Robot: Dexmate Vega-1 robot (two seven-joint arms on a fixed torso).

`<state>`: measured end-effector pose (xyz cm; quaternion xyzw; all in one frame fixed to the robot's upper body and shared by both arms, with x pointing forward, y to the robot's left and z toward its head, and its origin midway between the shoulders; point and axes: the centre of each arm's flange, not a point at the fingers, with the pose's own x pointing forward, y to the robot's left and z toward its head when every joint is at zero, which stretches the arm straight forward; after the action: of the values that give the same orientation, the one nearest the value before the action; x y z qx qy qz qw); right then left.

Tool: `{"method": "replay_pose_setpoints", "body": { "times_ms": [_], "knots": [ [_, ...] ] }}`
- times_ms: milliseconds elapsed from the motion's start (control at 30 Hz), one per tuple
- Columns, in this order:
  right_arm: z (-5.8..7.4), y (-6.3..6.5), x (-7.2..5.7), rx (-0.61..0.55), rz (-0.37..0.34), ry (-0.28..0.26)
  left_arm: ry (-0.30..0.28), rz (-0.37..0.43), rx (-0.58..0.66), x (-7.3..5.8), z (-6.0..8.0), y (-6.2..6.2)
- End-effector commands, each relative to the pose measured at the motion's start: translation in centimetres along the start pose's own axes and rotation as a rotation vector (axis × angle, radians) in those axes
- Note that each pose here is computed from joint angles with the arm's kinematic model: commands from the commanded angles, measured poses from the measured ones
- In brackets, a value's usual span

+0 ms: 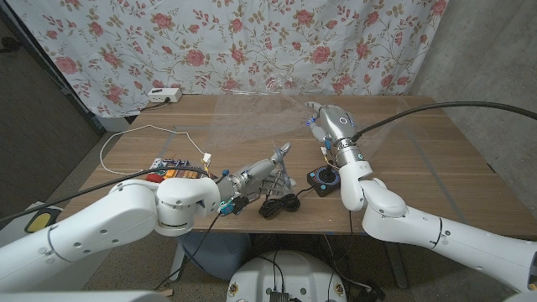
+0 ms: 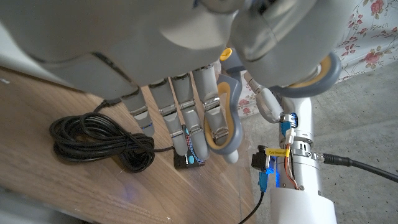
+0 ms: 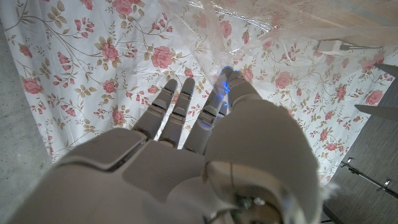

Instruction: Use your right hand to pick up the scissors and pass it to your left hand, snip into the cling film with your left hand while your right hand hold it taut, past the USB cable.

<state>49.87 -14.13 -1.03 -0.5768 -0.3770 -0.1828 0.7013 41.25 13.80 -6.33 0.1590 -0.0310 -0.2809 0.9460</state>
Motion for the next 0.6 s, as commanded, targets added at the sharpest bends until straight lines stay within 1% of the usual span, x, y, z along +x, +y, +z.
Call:
{"method": "replay_pose_setpoints", "body": {
  "times_ms": [33,433,600],
  "knots": [
    [-0.6,-0.2,-0.2,-0.001,0.0,0.007,-0.006,-0.003,0.003,0.9,0.4,0.1],
    [-0.6,-0.3,-0.4,0.001,-0.006,0.004,0.003,-0.01,-0.005,1.5,0.3,0.6],
    [-0.5,-0.4,-0.4,-0.003,-0.006,0.004,-0.021,0.034,0.004,1.2,0.8,1.6]
  ]
}}
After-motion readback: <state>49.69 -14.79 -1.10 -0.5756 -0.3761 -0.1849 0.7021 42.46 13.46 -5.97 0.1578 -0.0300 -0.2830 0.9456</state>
